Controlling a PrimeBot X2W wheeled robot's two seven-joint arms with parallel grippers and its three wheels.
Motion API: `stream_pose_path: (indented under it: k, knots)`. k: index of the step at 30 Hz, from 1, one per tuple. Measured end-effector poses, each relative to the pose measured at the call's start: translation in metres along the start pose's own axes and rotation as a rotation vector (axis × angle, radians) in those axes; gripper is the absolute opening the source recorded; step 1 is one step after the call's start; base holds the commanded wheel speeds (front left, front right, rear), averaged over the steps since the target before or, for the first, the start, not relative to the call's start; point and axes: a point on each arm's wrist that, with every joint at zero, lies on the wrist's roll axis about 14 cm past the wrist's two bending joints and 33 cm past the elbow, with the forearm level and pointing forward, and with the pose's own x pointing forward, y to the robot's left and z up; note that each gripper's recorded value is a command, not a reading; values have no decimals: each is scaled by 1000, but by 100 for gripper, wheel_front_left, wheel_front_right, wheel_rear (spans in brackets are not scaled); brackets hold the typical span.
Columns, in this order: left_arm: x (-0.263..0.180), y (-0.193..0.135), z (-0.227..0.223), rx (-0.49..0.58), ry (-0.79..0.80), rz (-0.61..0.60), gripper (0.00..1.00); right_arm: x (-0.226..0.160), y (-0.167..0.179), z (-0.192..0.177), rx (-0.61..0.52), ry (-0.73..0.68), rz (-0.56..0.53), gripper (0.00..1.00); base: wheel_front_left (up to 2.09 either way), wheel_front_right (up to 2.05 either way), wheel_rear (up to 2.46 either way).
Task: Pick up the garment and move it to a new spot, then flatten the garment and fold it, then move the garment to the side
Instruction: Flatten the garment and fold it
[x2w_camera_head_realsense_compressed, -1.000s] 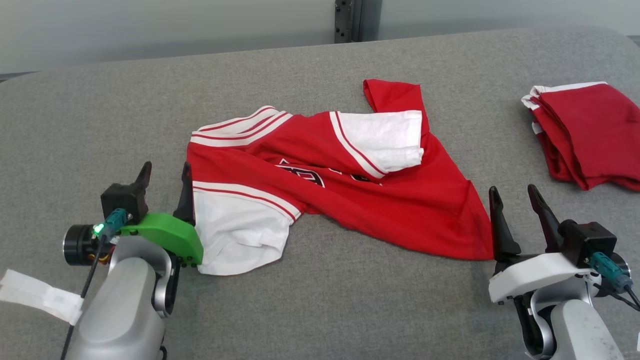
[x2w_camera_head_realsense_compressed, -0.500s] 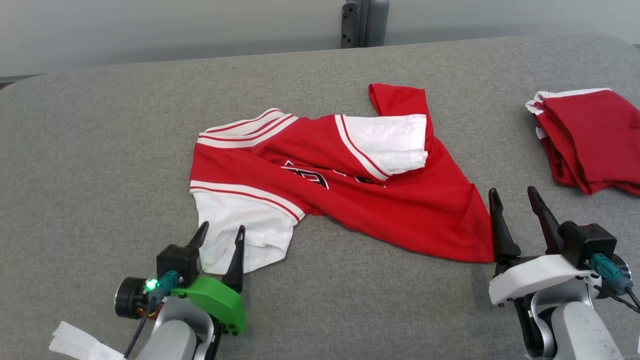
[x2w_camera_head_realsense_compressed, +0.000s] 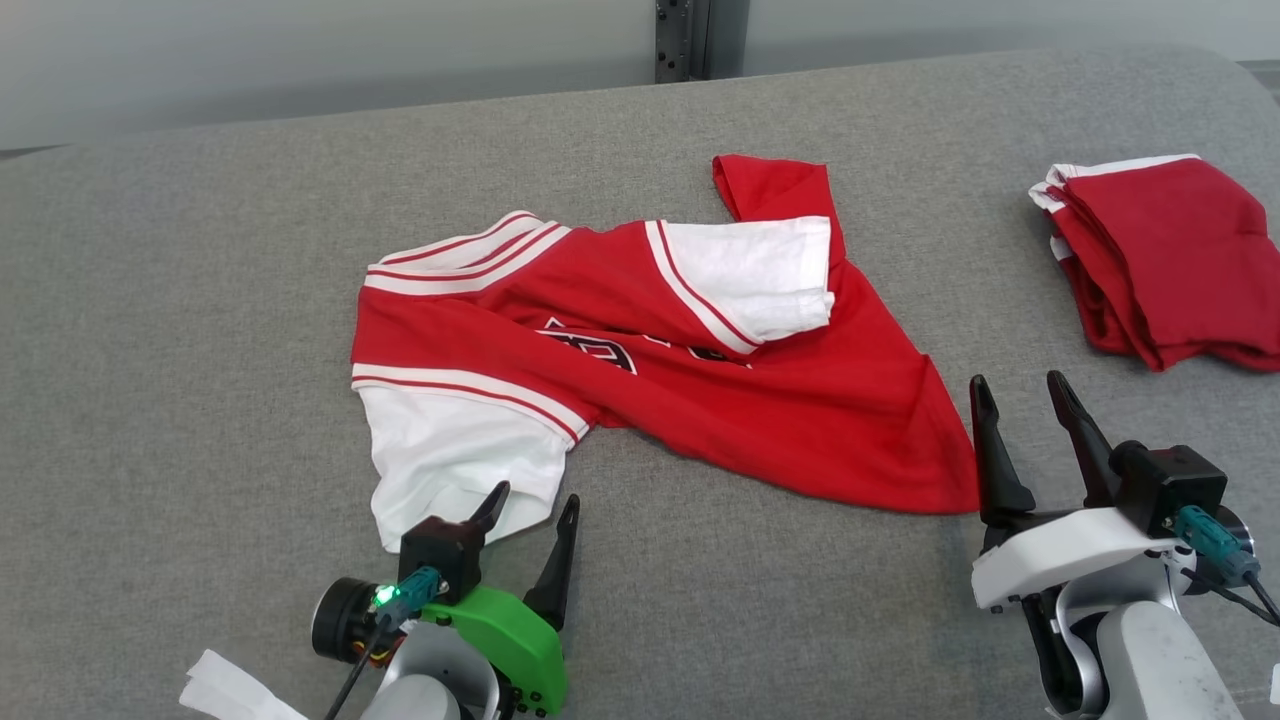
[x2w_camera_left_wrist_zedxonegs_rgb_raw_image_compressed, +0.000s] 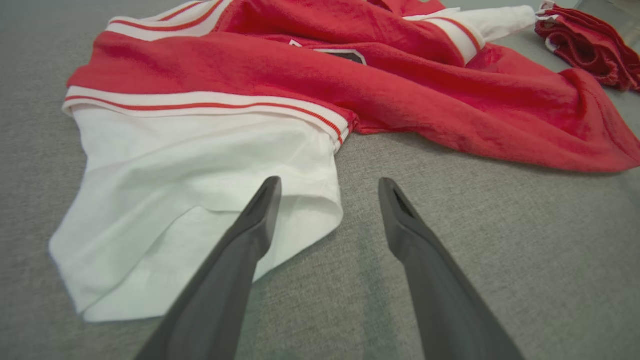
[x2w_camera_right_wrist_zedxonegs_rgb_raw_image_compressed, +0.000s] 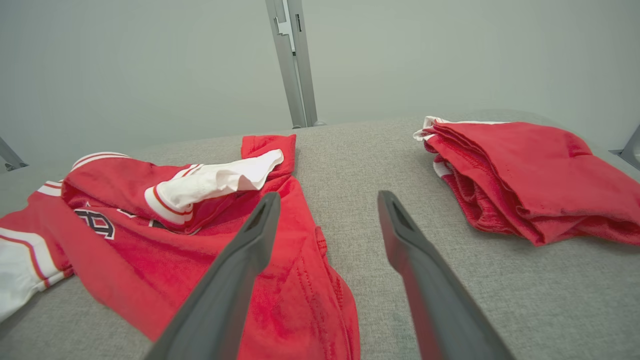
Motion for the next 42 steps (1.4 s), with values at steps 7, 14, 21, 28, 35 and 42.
stream_pose_path:
  k: [7,14,21,28,35,42]
  knots:
    - [7,7,-3,-2,14,28,100,-3,-9,-3,-1,6,-27,100,0,0,0]
    - [12,13,-14,-8,61,40,46,-4,-14,-6,-1,13,-41,100,0,0,0]
    - [20,12,-14,6,71,33,0,-2,-14,-5,3,10,-42,100,0,0,0]
    - [20,3,-13,89,54,-7,0,-3,-16,-3,3,2,-47,100,0,0,0]
    - [8,-11,-25,161,93,-49,10,-2,-15,-3,6,1,-45,100,0,0,0]
    - [0,-33,-29,164,104,-114,100,0,-12,-3,9,-1,-37,100,0,0,0]
